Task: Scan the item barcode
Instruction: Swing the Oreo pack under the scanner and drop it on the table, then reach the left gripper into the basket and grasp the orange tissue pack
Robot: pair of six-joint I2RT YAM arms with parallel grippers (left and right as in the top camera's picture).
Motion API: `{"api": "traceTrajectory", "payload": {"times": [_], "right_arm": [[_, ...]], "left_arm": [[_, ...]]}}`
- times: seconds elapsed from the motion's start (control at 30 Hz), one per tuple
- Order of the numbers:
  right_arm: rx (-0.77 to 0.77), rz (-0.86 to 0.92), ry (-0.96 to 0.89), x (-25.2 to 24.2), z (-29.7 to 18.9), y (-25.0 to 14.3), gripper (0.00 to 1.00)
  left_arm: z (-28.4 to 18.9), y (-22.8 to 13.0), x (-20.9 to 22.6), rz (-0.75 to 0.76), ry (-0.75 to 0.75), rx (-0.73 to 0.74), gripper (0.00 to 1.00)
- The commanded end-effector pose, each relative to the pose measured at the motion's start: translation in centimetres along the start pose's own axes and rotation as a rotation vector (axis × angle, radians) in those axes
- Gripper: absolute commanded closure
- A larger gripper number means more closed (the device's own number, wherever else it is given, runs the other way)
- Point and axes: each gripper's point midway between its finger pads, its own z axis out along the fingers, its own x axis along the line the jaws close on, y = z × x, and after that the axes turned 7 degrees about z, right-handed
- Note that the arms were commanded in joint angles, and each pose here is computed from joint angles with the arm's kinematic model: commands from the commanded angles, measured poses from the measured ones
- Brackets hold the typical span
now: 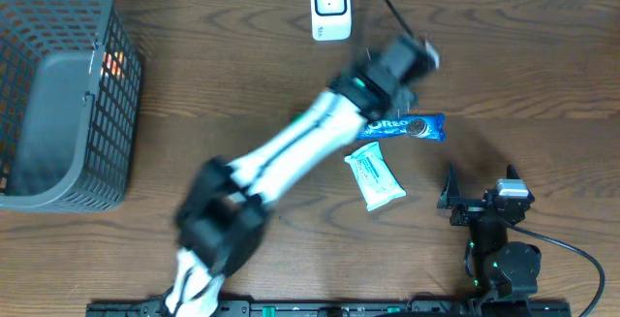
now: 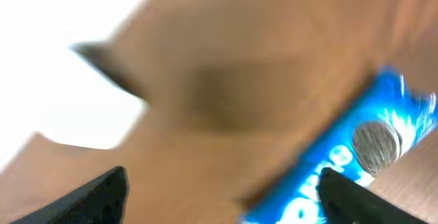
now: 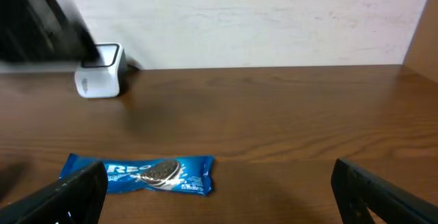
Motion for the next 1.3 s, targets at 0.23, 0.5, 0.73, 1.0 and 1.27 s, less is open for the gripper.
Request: {"api": "traceTrajectory", "payload": {"times": [0.23,0.5,0.73,1.0,1.27], "right_arm": [[0.001,-0.007,-0.003,-0.1,0.0,0.0,0.01],[0.001,-0.008,-0.003,-0.1,0.0,0.0,0.01],[0.001,-0.007,-0.003,-0.1,0.0,0.0,0.01],[0.001,-0.007,-0.003,-0.1,0.0,0.0,0.01],[0.001,-0.007,-0.003,-0.1,0.0,0.0,0.01]], "left_arm": [[-27.4,-10.2,28.8,-0.604,0.583,-0.126,0.02],[-30.8,-31.4,37.7,-1.204,0.708,0.009,0.02],[-23.6,-39.8,38.1,-1.051,0.553,0.255,0.02],[-11.2,-44.5,34.4,-0.69,0.207,0.416,0.02],[-6.2,-47.8,35.0,-0.679,0.216,0.407,0.02]]}}
